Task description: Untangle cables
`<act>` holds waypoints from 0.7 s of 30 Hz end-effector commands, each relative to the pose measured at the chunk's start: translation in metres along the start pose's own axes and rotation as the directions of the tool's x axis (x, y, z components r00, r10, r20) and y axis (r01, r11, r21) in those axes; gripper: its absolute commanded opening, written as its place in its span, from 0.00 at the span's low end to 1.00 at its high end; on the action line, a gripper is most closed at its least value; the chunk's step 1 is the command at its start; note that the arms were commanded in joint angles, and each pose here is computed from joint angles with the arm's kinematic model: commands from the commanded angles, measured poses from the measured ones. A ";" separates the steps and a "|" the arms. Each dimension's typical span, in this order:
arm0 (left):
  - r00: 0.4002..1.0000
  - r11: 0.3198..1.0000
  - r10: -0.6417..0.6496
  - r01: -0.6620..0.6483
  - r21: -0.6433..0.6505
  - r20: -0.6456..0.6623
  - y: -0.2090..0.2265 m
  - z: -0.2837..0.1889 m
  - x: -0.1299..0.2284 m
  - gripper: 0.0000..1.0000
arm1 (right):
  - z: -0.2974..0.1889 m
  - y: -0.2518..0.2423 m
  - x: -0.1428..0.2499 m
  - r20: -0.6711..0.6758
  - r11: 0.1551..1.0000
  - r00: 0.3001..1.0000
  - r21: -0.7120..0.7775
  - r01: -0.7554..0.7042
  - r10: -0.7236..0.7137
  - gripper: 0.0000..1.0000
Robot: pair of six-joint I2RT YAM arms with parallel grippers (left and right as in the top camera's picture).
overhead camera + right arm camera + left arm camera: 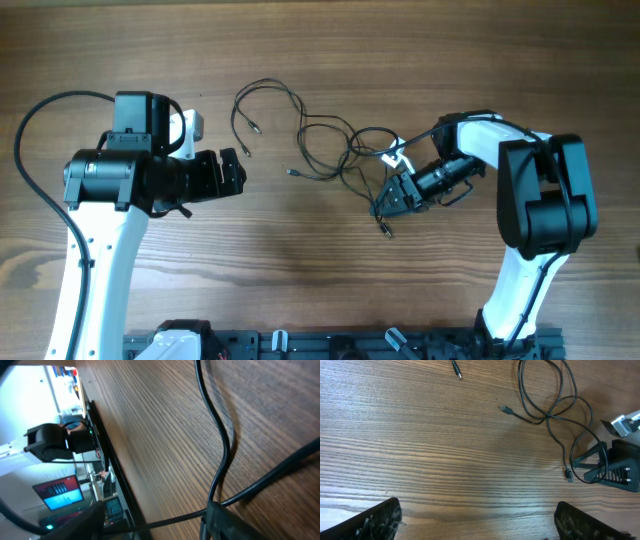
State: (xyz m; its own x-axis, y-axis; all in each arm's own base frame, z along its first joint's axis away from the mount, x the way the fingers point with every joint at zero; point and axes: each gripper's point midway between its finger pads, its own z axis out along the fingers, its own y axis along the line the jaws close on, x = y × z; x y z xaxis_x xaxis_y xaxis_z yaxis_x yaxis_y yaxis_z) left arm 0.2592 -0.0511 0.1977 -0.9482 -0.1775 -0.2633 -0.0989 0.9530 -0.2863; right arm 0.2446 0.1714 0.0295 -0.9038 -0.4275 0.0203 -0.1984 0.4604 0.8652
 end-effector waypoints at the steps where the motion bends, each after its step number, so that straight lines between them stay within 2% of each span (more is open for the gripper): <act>1: 1.000 1.000 0.016 -0.017 0.011 0.004 -0.001 -0.001 0.000 1.00 | 0.002 -0.001 0.003 -0.018 0.997 0.997 0.016 -0.081 0.081 0.62; 4: 1.000 1.000 0.016 -0.017 0.011 0.004 -0.001 -0.001 0.000 1.00 | 0.002 0.003 0.007 -0.031 0.985 0.985 0.006 -0.172 0.172 0.54; 7: 1.000 1.000 0.017 -0.017 0.011 0.004 -0.001 -0.001 0.000 1.00 | 0.001 0.013 0.015 -0.060 0.969 0.968 -0.029 -0.245 0.243 0.53; 9: 1.000 1.000 0.017 -0.017 0.011 0.004 -0.001 -0.001 0.000 1.00 | 0.000 0.022 0.022 -0.090 0.952 0.951 -0.053 -0.300 0.295 0.65; 11: 1.000 1.000 0.017 -0.017 0.011 0.004 -0.001 -0.001 0.000 1.00 | -0.001 0.029 0.027 -0.114 0.938 0.936 -0.067 -0.341 0.332 0.70; 14: 1.000 1.000 0.020 -0.020 0.011 0.005 -0.001 -0.001 0.000 1.00 | -0.002 0.036 0.024 -0.105 0.929 0.933 -0.111 -0.354 0.343 0.69; 17: 1.000 1.000 0.020 -0.020 0.011 0.004 -0.001 -0.001 0.000 1.00 | 0.000 0.027 0.005 -0.006 0.984 0.992 -0.123 -0.128 0.128 0.65; 19: 1.000 1.000 0.020 -0.020 0.011 0.004 -0.001 -0.001 0.000 1.00 | 0.002 0.018 -0.008 0.046 0.996 0.999 -0.094 -0.005 0.010 0.64; 20: 1.000 1.000 0.020 -0.021 0.011 0.005 -0.001 -0.001 0.000 1.00 | 0.005 0.013 -0.024 0.093 0.994 0.993 -0.068 0.081 -0.075 0.62; 21: 1.000 1.000 0.020 -0.021 0.011 0.005 -0.001 -0.001 0.000 1.00 | 0.007 0.011 -0.030 0.107 0.993 0.989 -0.054 0.107 -0.101 0.58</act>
State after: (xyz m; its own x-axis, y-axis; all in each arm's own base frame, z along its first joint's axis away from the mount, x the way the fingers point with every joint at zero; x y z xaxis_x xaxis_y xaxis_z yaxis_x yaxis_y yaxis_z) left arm 0.2591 -0.0510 0.1976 -0.9484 -0.1768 -0.2633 -0.0984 0.9532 -0.2857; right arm 0.2511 0.1815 0.0362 -0.9278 -0.3724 0.0241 -0.1469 0.4237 0.8938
